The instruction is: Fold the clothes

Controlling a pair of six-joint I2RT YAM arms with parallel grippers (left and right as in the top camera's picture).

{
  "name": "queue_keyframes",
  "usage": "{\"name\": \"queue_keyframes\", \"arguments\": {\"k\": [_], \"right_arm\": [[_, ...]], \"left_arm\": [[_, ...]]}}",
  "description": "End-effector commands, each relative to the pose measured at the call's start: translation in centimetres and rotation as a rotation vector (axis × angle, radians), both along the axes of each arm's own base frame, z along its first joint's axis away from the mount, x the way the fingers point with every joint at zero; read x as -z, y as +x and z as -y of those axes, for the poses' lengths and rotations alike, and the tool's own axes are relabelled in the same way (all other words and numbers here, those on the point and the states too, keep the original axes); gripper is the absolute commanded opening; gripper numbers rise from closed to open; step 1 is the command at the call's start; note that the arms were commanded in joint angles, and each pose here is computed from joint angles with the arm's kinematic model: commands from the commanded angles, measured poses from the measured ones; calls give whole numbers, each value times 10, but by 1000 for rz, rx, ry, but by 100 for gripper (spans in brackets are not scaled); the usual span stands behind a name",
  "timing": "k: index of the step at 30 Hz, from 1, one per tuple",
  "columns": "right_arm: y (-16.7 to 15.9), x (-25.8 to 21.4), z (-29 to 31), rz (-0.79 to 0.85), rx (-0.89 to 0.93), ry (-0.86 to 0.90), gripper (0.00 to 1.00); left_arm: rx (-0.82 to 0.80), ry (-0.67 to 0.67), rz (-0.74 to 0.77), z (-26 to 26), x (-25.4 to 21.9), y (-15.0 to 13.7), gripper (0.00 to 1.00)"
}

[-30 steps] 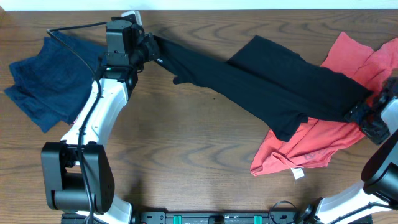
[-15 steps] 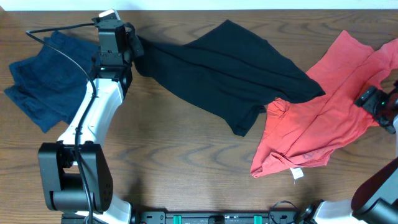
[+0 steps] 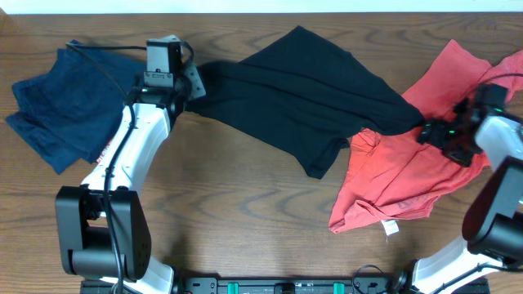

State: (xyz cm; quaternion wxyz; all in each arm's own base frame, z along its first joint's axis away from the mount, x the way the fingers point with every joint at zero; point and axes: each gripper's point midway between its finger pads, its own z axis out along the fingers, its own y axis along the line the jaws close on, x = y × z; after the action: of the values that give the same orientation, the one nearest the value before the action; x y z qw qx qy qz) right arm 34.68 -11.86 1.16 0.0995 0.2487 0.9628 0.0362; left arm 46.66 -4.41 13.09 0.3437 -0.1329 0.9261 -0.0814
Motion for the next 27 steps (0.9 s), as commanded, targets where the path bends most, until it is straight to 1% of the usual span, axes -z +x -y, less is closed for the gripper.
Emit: {"name": "queue_keyframes", "arguments": {"k": [1, 2, 3, 4, 7, 8, 13, 17, 20, 22, 23, 24, 25, 26, 27], "right_arm": [[-9, 18, 4, -101, -5, -122, 84], [-12, 22, 5, -124, -8, -142, 77], [-17, 26, 9, -152, -4, -167, 66], [-22, 27, 15, -177, 16, -196, 53], [-38, 20, 45, -240, 110, -335, 7], [-41, 14, 54, -251, 126, -370, 1], [-52, -33, 108, -265, 319, -468, 1], [-64, -92, 162, -231, 532, -540, 2], [-71, -128, 190, -170, 651, -540, 5], [-70, -141, 199, -126, 685, -513, 5], [-68, -143, 200, -106, 691, -492, 7], [-64, -143, 199, -88, 690, -465, 12], [-61, -142, 196, -79, 679, -441, 21], [-57, -139, 192, -69, 663, -407, 34], [-53, -135, 186, -60, 639, -371, 43]], "left_arm": [[31, 1, -38, 6, 5, -7, 6], [31, 2, -46, 6, 6, -8, 6], [31, 3, -49, 6, 6, -9, 6], [30, 3, -49, 5, 6, -9, 6], [30, 2, -32, 6, 4, -6, 6], [30, 1, -21, 6, 2, -4, 6], [30, -5, 55, 7, -11, 10, 6], [26, -3, 99, 7, -19, 18, 6], [22, 9, 116, 5, -21, 21, 6], [19, 21, 129, 3, -23, 23, 6], [24, 25, 141, 3, -26, 25, 6], [28, 28, 156, 3, -28, 27, 6], [29, 27, 176, 4, -32, 30, 6], [28, 24, 202, 4, -37, 34, 6], [28, 22, 230, 5, -43, 38, 6]]}}
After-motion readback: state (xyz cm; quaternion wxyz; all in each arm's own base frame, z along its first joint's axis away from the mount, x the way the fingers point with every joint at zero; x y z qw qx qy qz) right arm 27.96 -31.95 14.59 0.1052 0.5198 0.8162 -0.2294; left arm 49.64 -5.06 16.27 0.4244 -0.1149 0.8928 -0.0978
